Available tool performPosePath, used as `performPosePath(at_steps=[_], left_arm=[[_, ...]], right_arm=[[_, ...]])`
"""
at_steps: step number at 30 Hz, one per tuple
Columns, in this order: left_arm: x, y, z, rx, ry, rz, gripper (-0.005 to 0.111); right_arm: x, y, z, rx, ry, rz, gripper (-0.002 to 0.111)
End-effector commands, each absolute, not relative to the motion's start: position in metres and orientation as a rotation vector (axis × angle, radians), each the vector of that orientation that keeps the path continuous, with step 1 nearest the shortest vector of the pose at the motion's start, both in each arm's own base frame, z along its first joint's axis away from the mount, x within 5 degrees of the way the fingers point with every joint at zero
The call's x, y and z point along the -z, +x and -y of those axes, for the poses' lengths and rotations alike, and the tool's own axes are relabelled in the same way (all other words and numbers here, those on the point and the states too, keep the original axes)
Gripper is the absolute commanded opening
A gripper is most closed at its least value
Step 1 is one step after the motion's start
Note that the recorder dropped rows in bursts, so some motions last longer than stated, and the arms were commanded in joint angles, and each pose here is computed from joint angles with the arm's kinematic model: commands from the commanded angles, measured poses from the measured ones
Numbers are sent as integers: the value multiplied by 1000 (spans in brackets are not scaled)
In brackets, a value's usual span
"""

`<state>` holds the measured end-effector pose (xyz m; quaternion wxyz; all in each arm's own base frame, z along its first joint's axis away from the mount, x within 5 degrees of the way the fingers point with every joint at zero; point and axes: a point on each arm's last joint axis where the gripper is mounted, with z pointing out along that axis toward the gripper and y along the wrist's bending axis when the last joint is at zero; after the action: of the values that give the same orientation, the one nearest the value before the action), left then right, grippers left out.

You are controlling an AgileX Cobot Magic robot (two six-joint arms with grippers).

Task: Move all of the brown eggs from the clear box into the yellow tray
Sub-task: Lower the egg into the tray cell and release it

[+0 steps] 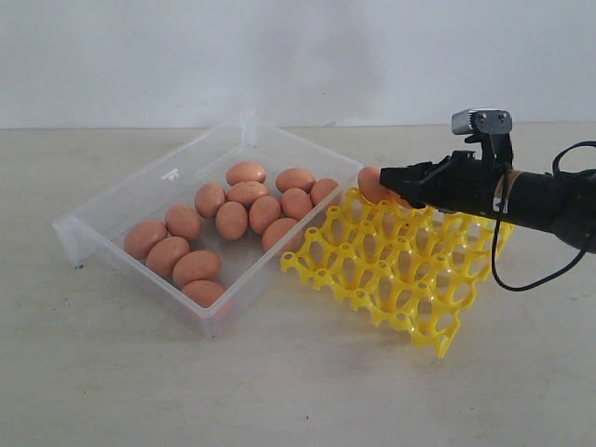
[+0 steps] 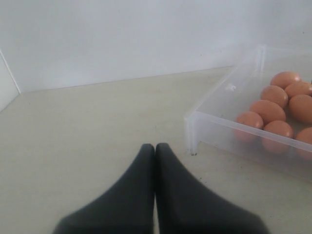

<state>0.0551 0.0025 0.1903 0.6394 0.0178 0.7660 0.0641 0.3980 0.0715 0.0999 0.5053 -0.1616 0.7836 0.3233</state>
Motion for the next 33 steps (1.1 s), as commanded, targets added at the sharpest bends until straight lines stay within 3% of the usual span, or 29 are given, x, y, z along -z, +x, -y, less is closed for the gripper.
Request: performPosePath(at_steps=[1,4,9,11,24,29,32,33], left_arm=[[-190,55,-2,-137,29,-1740,-4],[-190,55,-2,-137,29,-1740,-4],[-190,55,-2,-137,30,-1742,-4],[-190,55,-2,-137,30,-1742,-4],[-190,55,-2,-137,30,-1742,-4],[-190,55,-2,-137,29,-1740,-4],[-190,55,-2,-137,29,-1740,-4],[-190,55,-2,-137,29,-1740,-4]], right_arm=[[-102,399,-71,-771,-391,-1883,0],[-101,399,-72,-775,-395,-1889,6],[-101,399,-72,-736,-448,-1869,49],[-101,399,-72,-735,-450,-1868,54],[-108,400,-73,-766,-439,-1807,57],[-141,398,-76,-799,-457,-1672,57],[-172,396,-76,-779,-481,-1598,57],[-198,390,-77,-771,-510,-1546,57]])
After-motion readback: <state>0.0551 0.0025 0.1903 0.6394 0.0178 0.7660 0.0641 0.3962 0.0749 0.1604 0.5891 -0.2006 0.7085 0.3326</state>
